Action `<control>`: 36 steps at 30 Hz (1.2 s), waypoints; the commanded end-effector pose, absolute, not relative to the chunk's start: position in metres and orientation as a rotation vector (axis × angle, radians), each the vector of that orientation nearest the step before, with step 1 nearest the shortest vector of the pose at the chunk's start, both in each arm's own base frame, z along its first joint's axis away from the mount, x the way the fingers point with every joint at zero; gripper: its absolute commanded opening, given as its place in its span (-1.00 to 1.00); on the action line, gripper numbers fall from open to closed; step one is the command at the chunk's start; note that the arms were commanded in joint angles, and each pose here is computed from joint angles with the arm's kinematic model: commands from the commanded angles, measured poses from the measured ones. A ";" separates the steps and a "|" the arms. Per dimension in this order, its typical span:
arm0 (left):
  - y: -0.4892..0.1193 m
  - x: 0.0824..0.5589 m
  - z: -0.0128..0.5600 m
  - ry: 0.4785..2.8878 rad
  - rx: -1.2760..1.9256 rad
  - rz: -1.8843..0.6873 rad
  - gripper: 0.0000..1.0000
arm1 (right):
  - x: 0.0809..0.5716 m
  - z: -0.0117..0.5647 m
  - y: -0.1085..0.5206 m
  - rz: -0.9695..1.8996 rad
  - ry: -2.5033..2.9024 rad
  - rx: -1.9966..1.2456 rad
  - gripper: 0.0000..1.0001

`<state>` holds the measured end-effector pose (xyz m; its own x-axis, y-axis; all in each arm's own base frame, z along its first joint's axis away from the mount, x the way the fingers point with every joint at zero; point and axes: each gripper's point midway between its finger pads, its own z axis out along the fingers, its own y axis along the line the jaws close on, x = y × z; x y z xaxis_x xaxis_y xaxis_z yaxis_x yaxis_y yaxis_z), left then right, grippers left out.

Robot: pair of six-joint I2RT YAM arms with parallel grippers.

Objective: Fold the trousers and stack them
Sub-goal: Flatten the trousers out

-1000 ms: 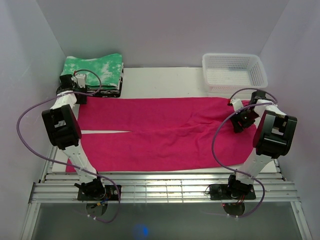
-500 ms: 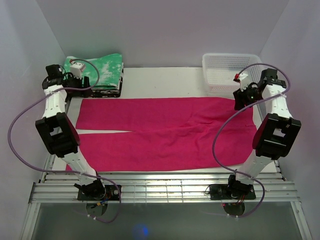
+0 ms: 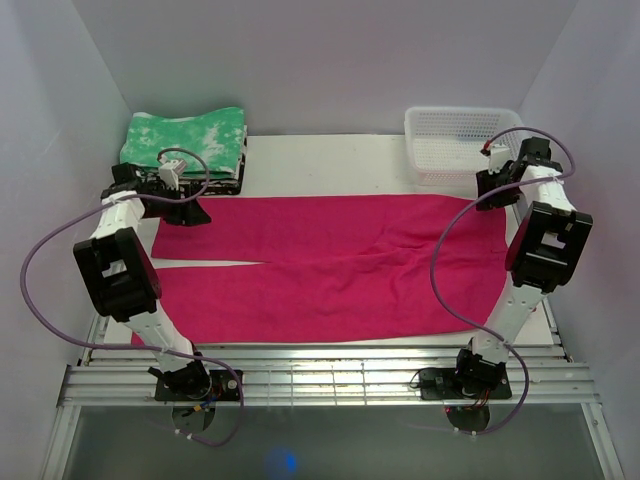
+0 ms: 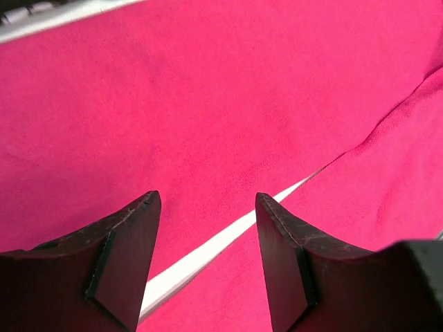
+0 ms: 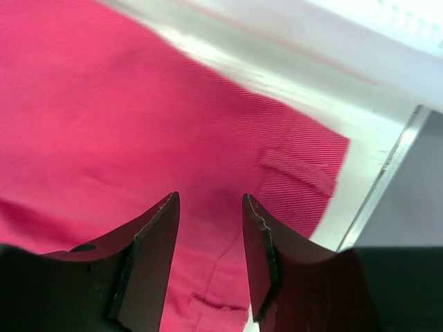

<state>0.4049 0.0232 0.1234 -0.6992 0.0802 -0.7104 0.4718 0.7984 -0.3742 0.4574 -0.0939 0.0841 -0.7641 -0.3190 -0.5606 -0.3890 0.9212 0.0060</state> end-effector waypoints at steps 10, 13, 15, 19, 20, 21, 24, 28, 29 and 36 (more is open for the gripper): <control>0.026 0.394 0.097 2.330 0.341 -0.686 0.36 | 0.446 0.035 -0.142 0.037 2.610 -0.218 -0.29; 0.029 0.392 0.083 2.371 0.325 -0.679 0.35 | 0.435 0.030 -0.143 0.021 2.610 -0.255 -0.44; 0.032 0.391 0.069 2.417 0.299 -0.672 0.35 | 0.428 0.024 -0.137 0.051 2.619 -0.292 -0.56; 0.035 0.397 0.067 2.420 0.294 -0.672 0.34 | 0.419 0.020 -0.123 0.168 2.599 -0.297 -0.54; 0.033 0.398 0.073 2.405 0.304 -0.686 0.36 | 0.423 0.034 -0.124 0.162 2.551 -0.285 -0.49; 0.031 0.399 0.078 2.384 0.328 -0.698 0.38 | 0.431 0.047 -0.119 0.209 2.478 -0.289 -0.43; 0.025 0.407 0.105 2.310 0.365 -0.735 0.44 | 0.445 0.086 -0.130 0.247 2.329 -0.187 -0.23; 0.024 0.413 0.124 2.266 0.377 -0.733 0.47 | 0.461 0.119 -0.150 0.257 2.214 -0.085 0.11; 0.024 0.415 0.130 2.253 0.376 -0.727 0.48 | 0.465 0.122 -0.151 0.263 2.202 -0.069 0.14; 0.042 0.430 0.154 2.197 0.322 -0.652 0.51 | 0.494 0.114 -0.163 0.268 2.177 -0.092 0.15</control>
